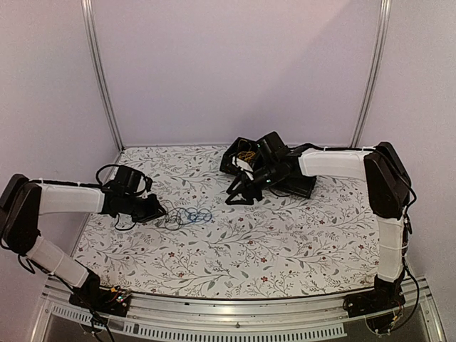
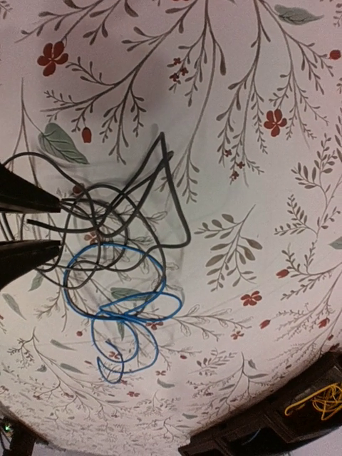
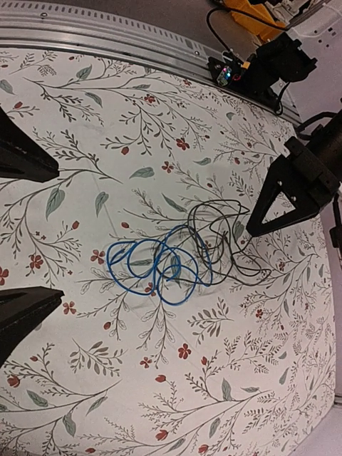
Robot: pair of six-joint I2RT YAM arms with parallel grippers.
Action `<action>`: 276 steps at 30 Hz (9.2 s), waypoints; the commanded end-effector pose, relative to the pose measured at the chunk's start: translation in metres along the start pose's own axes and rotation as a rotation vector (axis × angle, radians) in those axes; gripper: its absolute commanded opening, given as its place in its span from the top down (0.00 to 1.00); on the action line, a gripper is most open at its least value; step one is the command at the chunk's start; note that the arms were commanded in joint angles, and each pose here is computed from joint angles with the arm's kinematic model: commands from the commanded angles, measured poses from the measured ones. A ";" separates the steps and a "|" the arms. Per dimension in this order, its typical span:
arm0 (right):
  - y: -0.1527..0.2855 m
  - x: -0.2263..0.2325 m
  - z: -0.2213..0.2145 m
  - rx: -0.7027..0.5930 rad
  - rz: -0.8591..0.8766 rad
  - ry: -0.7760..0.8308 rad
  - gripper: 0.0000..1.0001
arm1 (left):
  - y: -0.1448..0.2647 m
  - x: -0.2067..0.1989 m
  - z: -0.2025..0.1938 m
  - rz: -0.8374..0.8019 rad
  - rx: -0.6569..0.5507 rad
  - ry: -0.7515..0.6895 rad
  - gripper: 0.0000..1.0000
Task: Untangle the cables
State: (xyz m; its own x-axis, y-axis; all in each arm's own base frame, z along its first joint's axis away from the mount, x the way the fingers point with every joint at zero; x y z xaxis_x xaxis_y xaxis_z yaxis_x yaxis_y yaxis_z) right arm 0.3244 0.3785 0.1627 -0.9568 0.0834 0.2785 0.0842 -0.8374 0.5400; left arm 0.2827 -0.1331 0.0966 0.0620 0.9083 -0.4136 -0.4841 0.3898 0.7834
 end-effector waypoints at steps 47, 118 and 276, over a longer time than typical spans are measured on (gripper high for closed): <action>0.055 0.058 0.141 -0.321 0.145 0.184 0.35 | 0.141 -0.231 0.086 -0.676 -0.288 -0.463 1.00; 0.094 0.051 0.099 -0.269 0.189 0.094 0.32 | 0.243 -0.294 0.120 -0.917 -0.590 -0.518 1.00; 0.319 -0.112 0.030 -0.368 -0.629 -0.146 1.00 | 0.116 -0.288 0.109 -0.724 -0.515 -0.487 0.52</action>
State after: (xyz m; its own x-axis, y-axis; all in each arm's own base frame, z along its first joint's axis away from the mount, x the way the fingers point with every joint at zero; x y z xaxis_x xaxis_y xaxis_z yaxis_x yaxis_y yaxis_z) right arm 0.4658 0.1429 0.2934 -0.7734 0.6039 0.1926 -0.5134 -0.7750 0.3685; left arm 0.3038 -0.3224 0.3730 0.7698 0.5198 -0.3705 -0.5406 0.8395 0.0546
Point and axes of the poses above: each gripper's point midway between its finger pads, its own y axis back along the fingers, its own x axis along the line the jaws close on, z = x × y, the point moved 6 cm from there along y, back along the fingers, and after that the axes turned 6 degrees about -y, right-handed, at the moved point
